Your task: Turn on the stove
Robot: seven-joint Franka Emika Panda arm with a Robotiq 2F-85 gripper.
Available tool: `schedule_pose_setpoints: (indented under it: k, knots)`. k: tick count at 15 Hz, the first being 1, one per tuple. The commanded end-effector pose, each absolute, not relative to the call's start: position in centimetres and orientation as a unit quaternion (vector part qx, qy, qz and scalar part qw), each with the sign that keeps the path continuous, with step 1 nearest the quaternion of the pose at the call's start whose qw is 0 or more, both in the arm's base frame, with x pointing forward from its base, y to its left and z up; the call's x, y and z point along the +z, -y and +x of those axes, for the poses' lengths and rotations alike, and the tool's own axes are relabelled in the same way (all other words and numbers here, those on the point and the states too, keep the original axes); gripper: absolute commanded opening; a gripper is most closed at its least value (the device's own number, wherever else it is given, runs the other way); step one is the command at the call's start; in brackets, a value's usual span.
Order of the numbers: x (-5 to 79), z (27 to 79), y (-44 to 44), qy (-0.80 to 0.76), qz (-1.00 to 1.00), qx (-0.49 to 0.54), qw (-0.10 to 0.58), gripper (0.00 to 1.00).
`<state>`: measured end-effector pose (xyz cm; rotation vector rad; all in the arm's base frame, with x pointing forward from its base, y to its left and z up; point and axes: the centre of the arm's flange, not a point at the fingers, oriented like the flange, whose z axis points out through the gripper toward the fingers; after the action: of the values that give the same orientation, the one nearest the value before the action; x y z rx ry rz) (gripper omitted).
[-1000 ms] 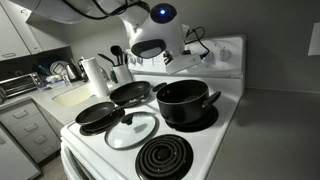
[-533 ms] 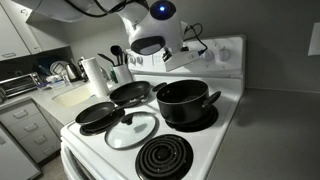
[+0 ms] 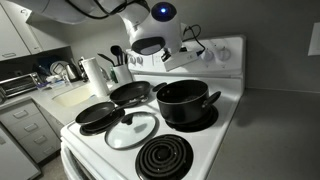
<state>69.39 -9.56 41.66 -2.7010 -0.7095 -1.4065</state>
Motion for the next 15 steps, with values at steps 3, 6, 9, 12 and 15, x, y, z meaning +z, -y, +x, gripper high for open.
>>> schedule_pose_setpoints:
  k: [3,6,9,12,15]
  knots:
    - [41.13,70.86,9.8,0.22,-0.857,-0.465,0.016,0.0]
    - [41.17,71.18,9.71,0.221,-0.856,-0.467,0.016,0.0]
    - [41.12,71.45,9.82,0.222,-0.856,-0.466,0.015,0.0]
    - [40.85,71.54,9.88,0.221,-0.857,-0.465,0.015,0.0]
    - [40.91,71.5,10.01,0.221,-0.857,-0.465,0.014,0.0]
